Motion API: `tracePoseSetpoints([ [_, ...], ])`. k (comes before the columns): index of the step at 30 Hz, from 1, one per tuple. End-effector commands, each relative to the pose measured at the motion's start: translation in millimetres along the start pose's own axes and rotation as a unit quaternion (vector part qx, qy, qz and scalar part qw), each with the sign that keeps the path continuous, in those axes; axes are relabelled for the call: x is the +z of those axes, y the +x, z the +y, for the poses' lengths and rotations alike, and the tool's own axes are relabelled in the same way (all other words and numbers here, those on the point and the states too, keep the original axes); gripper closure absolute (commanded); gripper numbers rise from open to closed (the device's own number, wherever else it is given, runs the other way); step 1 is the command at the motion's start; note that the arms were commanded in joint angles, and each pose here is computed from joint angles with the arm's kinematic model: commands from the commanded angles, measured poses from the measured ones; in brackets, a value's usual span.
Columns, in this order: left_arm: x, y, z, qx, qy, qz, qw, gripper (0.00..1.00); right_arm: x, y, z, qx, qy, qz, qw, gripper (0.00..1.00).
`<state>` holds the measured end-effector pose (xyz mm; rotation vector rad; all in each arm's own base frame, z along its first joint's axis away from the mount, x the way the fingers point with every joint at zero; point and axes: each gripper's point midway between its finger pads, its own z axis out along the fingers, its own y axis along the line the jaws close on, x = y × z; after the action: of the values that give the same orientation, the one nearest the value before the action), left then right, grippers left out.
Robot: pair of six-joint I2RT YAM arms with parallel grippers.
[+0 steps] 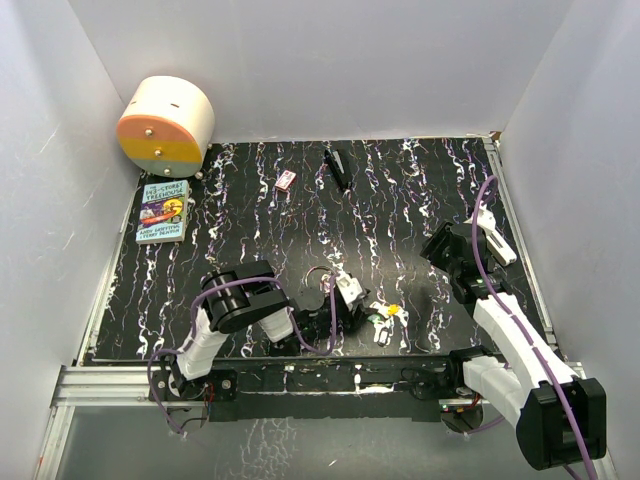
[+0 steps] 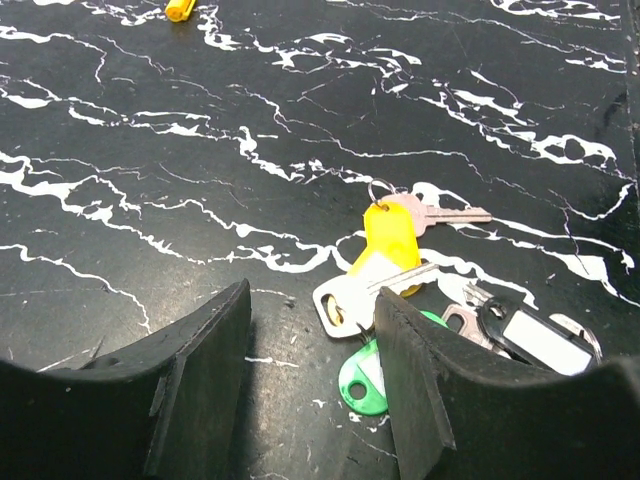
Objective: Put the keys on the keyring
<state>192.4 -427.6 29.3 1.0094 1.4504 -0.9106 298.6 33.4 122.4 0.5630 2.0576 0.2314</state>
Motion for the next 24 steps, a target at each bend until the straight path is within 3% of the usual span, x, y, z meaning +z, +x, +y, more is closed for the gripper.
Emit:
tracePoseSetpoints([
  [1,9.2,-20.2,0.9,0.004,-0.007,-0.038,0.999,0.49,1.5,-13.4,4.0,0.006,-0.008,-0.032,0.999,0.53],
  [10,10.1,-16.4,-1.9,0.007,-0.008,-0.041,0.999,0.49,3.1,-12.6,2.9,0.004,-0.006,-0.032,0.999,0.54],
  [16,8.9,-13.4,-5.2,0.014,-0.004,-0.046,0.999,0.50,3.7,-12.5,2.0,0.003,-0.005,-0.033,0.999,0.73],
  [24,10.8,-4.5,-2.0,0.021,-0.014,-0.035,0.999,0.51,4.7,-11.0,1.4,0.000,-0.004,-0.032,0.999,0.67],
])
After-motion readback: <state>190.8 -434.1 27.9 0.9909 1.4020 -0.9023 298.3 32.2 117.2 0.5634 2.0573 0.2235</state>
